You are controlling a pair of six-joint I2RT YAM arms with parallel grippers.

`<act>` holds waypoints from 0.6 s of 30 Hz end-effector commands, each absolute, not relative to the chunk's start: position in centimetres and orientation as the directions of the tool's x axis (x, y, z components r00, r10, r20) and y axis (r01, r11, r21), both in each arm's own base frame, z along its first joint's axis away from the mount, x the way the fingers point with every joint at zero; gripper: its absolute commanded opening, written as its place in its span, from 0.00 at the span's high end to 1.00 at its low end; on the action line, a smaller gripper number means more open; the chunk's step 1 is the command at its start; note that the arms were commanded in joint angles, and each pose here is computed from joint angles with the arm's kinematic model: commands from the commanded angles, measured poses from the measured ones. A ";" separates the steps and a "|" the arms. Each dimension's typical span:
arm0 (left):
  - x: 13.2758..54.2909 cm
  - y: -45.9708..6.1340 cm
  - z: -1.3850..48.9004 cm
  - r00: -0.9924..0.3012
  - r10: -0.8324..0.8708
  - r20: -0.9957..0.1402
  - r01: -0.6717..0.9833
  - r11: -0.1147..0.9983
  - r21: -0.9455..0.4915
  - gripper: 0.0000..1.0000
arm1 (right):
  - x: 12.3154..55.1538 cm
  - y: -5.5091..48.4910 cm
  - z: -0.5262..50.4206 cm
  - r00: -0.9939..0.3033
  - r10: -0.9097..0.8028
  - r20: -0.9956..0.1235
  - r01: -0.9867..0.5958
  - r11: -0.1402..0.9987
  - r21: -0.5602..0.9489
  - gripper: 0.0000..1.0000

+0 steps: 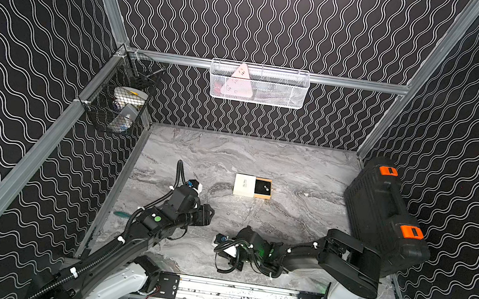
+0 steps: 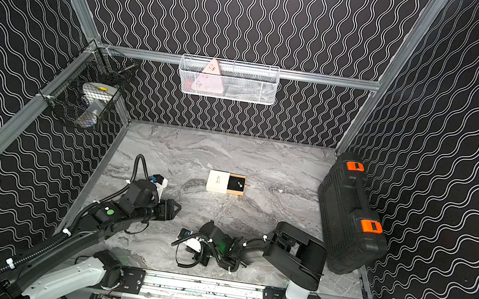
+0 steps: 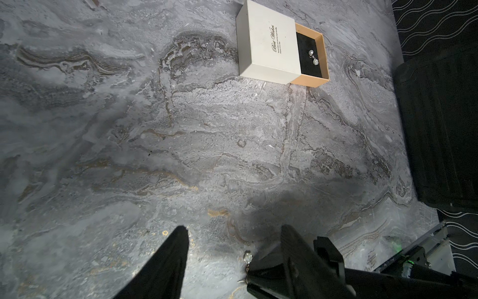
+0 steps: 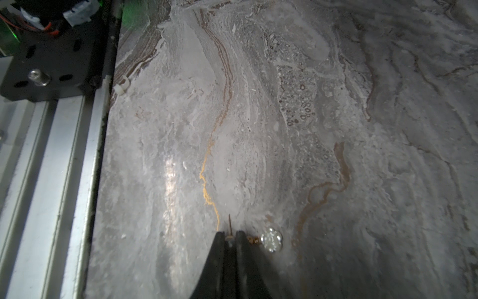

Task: Place the earrings into the drawer-style jewelry box
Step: Pick up the earring from the center of the board.

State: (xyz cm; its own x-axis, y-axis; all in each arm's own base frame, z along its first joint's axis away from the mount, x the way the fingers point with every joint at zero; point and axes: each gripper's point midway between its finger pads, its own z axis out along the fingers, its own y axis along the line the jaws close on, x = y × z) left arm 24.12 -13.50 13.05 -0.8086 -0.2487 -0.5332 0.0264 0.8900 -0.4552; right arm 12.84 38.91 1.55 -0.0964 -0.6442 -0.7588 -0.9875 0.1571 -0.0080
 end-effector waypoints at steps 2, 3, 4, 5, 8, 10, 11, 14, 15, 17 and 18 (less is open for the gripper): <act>23.9 -13.3 12.9 -0.813 -0.242 -0.530 0.027 0.893 -0.449 0.38 | 13.2 38.8 1.9 -0.099 -0.628 -0.772 -0.983 0.181 -0.021 0.89; 23.9 -13.4 12.9 -0.813 -0.243 -0.529 0.027 0.892 -0.451 0.38 | 13.3 38.8 2.2 -0.105 -0.615 -0.782 -0.981 0.191 -0.019 0.89; 23.9 -13.4 12.8 -0.814 -0.242 -0.528 0.026 0.893 -0.450 0.38 | 13.5 38.6 2.5 -0.110 -0.605 -0.788 -0.979 0.203 -0.019 0.89; 23.9 -13.4 12.8 -0.814 -0.243 -0.528 0.026 0.892 -0.451 0.38 | 13.7 38.5 2.7 -0.116 -0.597 -0.794 -0.977 0.212 -0.017 0.89; 23.9 -13.4 12.3 -0.819 -0.244 -0.520 0.022 0.891 -0.454 0.37 | 14.3 38.0 3.4 -0.142 -0.571 -0.809 -0.972 0.233 0.005 0.89; 23.9 -14.0 12.2 -0.824 -0.238 -0.514 0.041 0.880 -0.473 0.37 | 14.9 37.6 4.1 -0.158 -0.538 -0.828 -0.967 0.252 0.020 0.89; 23.9 -14.3 12.1 -0.827 -0.237 -0.509 0.049 0.872 -0.486 0.37 | 15.2 37.4 4.4 -0.167 -0.526 -0.834 -0.964 0.264 0.027 0.90; 23.9 -15.8 11.9 -0.843 -0.230 -0.487 0.084 0.837 -0.541 0.38 | 16.3 36.3 5.4 -0.196 -0.473 -0.859 -0.952 0.300 0.052 0.90; 24.0 -16.4 12.0 -0.849 -0.223 -0.479 0.098 0.824 -0.558 0.38 | 16.8 35.8 5.7 -0.206 -0.456 -0.866 -0.947 0.317 0.059 0.90; 24.2 -17.5 12.1 -0.861 -0.216 -0.460 0.121 0.793 -0.597 0.39 | 17.6 35.0 6.5 -0.218 -0.422 -0.880 -0.938 0.340 0.069 0.90; 24.2 -18.0 12.1 -0.869 -0.210 -0.449 0.130 0.777 -0.615 0.39 | 18.0 34.5 6.8 -0.222 -0.408 -0.885 -0.933 0.353 0.071 0.90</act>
